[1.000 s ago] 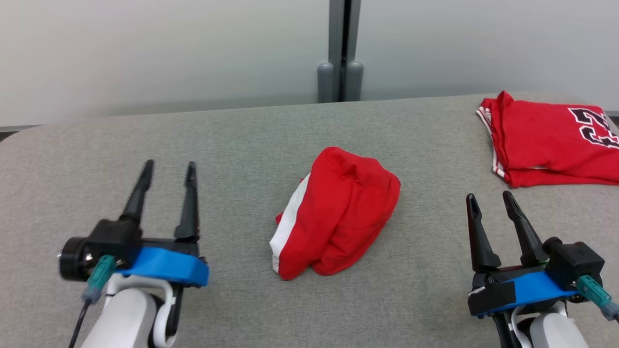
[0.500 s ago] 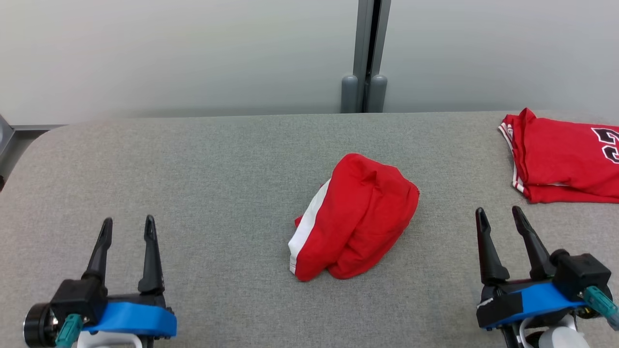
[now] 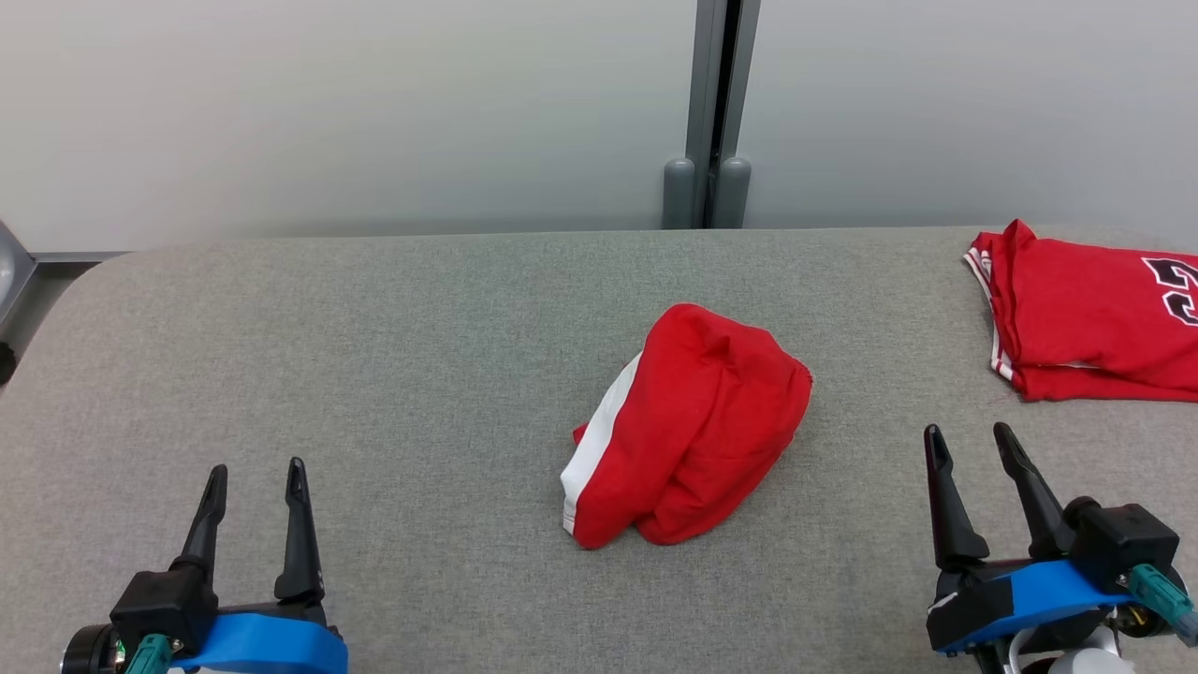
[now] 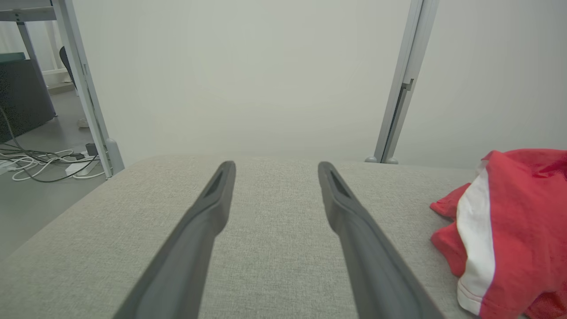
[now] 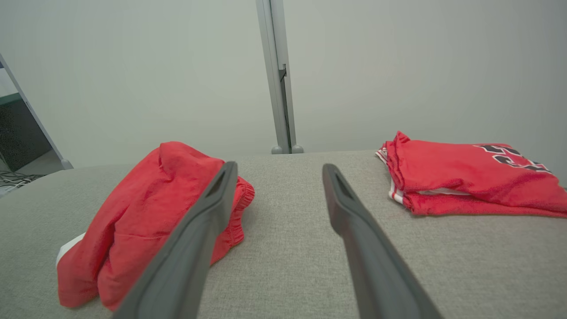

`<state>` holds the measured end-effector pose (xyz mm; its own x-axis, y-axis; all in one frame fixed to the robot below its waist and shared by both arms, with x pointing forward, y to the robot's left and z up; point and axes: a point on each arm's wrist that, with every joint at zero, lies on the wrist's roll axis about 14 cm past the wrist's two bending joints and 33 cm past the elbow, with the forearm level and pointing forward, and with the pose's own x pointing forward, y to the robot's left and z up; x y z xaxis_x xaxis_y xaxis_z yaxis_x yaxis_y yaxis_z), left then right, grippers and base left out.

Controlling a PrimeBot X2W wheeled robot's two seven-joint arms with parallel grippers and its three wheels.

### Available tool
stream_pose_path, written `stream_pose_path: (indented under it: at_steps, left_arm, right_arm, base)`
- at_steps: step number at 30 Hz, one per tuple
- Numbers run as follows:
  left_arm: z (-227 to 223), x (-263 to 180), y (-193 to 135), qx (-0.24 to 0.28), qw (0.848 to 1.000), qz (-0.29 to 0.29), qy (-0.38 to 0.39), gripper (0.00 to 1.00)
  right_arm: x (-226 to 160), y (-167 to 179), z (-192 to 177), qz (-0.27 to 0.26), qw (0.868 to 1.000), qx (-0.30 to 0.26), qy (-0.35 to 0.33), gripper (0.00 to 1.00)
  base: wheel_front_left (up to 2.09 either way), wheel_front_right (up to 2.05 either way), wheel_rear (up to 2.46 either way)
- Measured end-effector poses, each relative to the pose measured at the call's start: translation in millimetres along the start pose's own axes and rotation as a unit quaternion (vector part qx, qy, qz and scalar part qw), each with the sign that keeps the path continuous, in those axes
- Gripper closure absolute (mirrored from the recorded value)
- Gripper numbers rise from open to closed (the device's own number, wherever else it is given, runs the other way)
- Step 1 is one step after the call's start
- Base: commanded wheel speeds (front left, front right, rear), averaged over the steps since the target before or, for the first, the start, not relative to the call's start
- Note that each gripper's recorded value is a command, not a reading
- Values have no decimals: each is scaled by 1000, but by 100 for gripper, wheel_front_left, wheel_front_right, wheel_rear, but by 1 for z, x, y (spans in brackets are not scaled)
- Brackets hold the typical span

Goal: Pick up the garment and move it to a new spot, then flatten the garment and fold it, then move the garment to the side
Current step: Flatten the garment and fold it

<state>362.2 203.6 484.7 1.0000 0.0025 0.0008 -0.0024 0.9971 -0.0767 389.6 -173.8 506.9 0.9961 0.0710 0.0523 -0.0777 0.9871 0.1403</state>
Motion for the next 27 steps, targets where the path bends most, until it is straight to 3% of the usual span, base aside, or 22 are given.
stream_pose_path:
  at_steps: [19,27]
  left_arm:
    - [1,2,-1,9,1000,-3,-5,0]
    - [4,6,-3,9,1000,-3,-10,0]
  right_arm:
    - [-1,-2,-9,-2,1000,-3,17,0]
    - [49,19,25,53,997,-57,-9,0]
  base:
    - [0,0,0]
    - [0,0,0]
